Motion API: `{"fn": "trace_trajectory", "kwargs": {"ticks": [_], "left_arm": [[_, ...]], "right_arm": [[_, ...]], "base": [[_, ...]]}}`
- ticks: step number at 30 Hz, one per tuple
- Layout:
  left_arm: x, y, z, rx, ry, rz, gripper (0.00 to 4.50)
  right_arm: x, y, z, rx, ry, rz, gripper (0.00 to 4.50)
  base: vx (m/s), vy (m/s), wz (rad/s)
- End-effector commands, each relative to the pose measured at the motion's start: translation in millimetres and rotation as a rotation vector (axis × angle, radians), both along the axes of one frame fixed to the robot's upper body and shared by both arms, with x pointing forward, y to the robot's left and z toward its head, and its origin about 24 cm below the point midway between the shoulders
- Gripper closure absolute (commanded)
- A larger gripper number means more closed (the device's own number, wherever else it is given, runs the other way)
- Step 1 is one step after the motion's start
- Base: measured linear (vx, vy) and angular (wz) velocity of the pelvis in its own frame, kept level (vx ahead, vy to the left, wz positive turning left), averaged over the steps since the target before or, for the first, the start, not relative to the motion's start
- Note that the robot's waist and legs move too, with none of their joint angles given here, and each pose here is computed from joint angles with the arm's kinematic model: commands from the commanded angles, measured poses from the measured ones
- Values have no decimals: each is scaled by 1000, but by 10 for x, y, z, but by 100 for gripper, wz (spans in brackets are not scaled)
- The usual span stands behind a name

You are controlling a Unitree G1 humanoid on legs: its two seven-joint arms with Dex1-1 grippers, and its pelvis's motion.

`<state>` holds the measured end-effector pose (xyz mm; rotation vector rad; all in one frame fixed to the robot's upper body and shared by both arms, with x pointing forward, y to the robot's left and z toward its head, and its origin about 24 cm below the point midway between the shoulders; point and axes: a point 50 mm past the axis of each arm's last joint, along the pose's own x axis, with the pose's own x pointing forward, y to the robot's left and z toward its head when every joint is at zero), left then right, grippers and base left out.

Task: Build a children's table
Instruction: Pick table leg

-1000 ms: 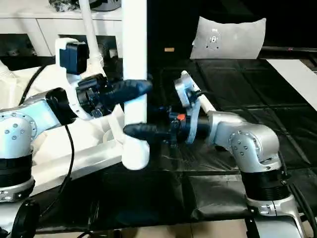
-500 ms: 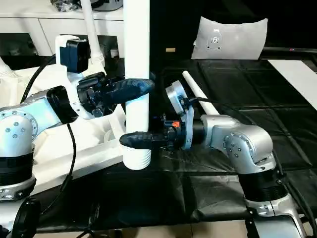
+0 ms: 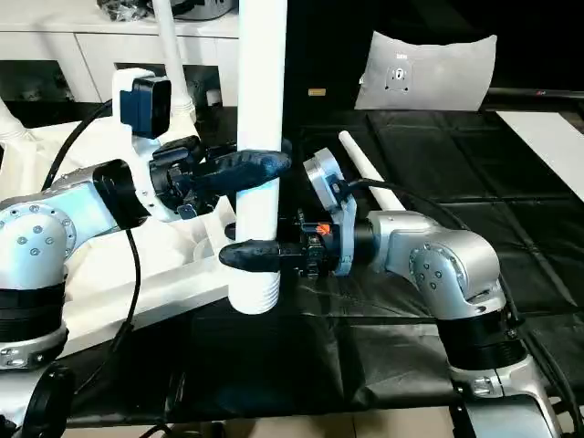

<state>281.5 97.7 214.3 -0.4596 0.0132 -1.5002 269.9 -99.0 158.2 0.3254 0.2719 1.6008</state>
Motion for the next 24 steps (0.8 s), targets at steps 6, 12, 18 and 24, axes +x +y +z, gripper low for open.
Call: {"fn": "trace_trajectory", "kwargs": {"ticks": [6,12,18,24], "left_arm": [[-54,-59,4,30,-26,-50,266],[-61,-67,2,40,-31,-60,266],[-45,-71,5,40,-35,-58,266],[-26,-69,8,43,-38,-54,266]], "right_arm": [[49,-52,73,19,2,-51,161],[34,-42,70,4,1,-28,146],[-3,-46,41,-28,8,3,159],[-9,-43,-18,-73,2,-1,206]], "base": [[0,0,0],[0,0,0],[0,0,0],[0,0,0]]}}
